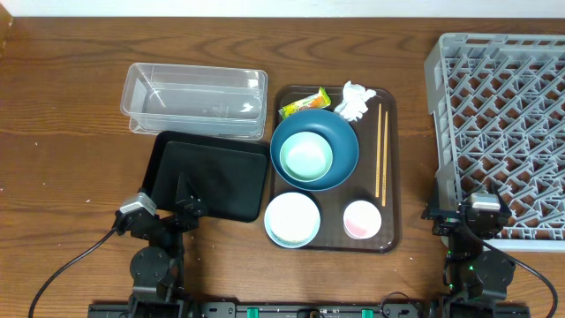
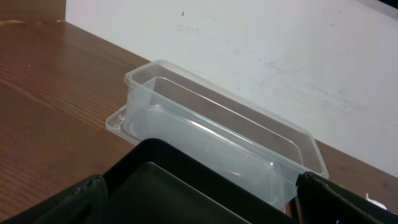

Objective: Sort waste into correct bins and load items into the dishwasher rack
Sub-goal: 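Raise both grippers from rest toward the brown tray, then reach the left gripper to the pink cup and grasp it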

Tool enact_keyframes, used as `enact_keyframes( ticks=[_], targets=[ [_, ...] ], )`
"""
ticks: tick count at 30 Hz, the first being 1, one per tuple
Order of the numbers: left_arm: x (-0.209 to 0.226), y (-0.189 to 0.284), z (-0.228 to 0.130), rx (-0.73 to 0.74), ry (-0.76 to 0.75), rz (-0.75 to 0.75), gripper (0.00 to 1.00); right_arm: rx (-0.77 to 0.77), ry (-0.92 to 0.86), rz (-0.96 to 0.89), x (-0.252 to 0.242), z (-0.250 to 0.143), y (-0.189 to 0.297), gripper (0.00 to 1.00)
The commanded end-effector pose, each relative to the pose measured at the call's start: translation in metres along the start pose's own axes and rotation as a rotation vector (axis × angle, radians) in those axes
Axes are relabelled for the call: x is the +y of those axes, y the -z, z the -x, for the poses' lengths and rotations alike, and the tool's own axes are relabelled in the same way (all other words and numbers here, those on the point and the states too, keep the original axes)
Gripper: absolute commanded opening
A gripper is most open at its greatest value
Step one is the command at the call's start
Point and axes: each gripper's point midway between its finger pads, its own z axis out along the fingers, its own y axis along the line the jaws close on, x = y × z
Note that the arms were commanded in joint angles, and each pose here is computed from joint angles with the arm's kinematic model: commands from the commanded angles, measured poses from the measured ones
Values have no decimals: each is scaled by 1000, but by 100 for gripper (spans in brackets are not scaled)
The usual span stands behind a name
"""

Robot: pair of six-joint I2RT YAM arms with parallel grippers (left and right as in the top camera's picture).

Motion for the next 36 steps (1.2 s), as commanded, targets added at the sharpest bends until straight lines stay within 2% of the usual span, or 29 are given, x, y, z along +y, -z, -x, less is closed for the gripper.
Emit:
enact_keyframes(
  ticks=[1, 8, 11, 16, 19, 26, 31, 36],
  targets=[
    [8, -2, -15, 30, -4, 23, 99, -1, 10, 1, 0, 0, 0, 99],
    [8, -2, -15, 30, -4, 23, 99, -1, 10, 1, 0, 0, 0, 99],
    [12, -2, -4, -19, 2, 53, 99, -3, 1, 12, 2, 0, 0, 99],
    [7, -2, 5, -57, 25, 27, 99, 4, -351, 204, 34, 6, 4, 99],
    [-7, -1, 13, -77, 85, -47, 99, 36, -489, 321, 53, 8, 8, 99],
    [-52, 9, 29, -70, 90, -275, 99, 41, -490, 572, 89, 40, 33, 99],
    [-87, 18, 39, 47, 72, -404, 99, 97, -458, 551, 86, 66, 46, 99],
    [-109, 11, 43, 331, 65, -370, 99, 268, -424, 461, 74, 79, 47, 99]
  ],
)
